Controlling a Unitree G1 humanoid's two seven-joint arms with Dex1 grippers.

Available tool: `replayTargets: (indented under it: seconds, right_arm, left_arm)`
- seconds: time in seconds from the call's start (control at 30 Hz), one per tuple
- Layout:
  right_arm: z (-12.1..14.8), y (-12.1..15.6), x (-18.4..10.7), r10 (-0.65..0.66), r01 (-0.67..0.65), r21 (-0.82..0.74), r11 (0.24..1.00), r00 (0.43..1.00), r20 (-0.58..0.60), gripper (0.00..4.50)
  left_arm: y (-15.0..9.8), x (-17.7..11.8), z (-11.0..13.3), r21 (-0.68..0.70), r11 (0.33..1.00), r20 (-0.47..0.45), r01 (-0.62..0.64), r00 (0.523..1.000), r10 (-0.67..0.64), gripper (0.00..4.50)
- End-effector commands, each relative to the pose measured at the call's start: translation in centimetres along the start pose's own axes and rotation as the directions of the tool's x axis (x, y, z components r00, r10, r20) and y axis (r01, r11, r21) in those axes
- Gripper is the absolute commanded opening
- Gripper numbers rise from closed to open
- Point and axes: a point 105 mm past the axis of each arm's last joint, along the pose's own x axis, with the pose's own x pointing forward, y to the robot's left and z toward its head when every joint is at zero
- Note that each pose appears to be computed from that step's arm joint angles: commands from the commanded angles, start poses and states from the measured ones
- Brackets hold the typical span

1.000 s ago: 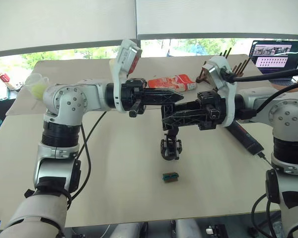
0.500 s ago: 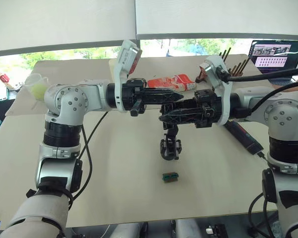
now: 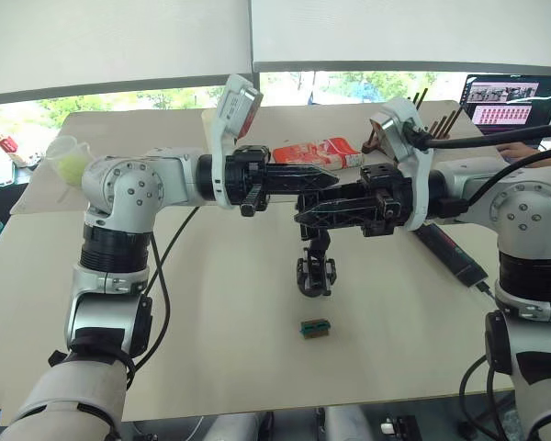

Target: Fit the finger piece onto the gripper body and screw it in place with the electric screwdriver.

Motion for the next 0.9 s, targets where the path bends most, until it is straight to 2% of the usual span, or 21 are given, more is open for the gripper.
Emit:
replayTargets:
  seconds: [0.03,0.17,0.27,0.4,0.53,0.6,0.63,0.73,0.9]
  right_arm:
    - [1.2,1.2,-0.1,0.052,-0.051,-0.081,0.995,0.999,0.014,0.38]
    - [1.1,1.1,-0.1,0.047,-0.045,-0.090,0.995,0.999,0.020,0.38]
    - [0.9,0.8,-0.2,0.024,-0.021,-0.117,0.993,0.999,0.027,0.38]
    - [-0.1,1.2,-0.5,0.018,-0.018,-0.277,0.961,1.000,-0.001,0.38]
    - [-2.8,2.9,-0.8,0.093,-0.104,-0.405,0.909,0.995,-0.047,0.38]
    - [-4.0,2.7,-0.7,0.070,-0.077,-0.419,0.905,0.997,-0.031,0.38]
    - [-4.8,2.7,-0.7,0.062,-0.070,-0.430,0.900,0.998,-0.033,0.38]
    - [-5.9,2.8,-0.8,0.051,-0.062,-0.438,0.897,0.998,-0.037,0.38]
    - [-6.8,2.7,-1.1,0.008,-0.013,-0.393,0.920,1.000,-0.016,0.38]
  left_arm:
    - [-0.2,-0.2,0.5,0.041,0.999,0.002,-0.005,1.000,0.005,0.00]
    - [0.0,-0.2,0.1,0.047,0.999,-0.014,-0.008,1.000,0.009,0.00]
    - [0.5,-0.4,-0.7,0.080,0.996,-0.065,-0.039,0.997,0.044,0.00]
    - [0.4,-1.9,-2.5,0.236,0.972,-0.169,0.001,0.985,0.040,1.66]
    - [1.0,-3.6,-4.9,0.343,0.939,-0.251,0.029,0.966,0.062,3.44]
    - [2.4,-4.4,-7.0,0.405,0.914,-0.287,0.002,0.950,0.125,4.30]
    - [3.2,-4.9,-8.8,0.451,0.893,-0.322,-0.006,0.932,0.168,4.50]
    - [4.5,-5.8,-12.4,0.498,0.867,-0.386,-0.003,0.895,0.225,4.50]
    - [6.9,-5.0,-16.6,0.546,0.835,-0.351,-0.070,0.886,0.303,4.50]
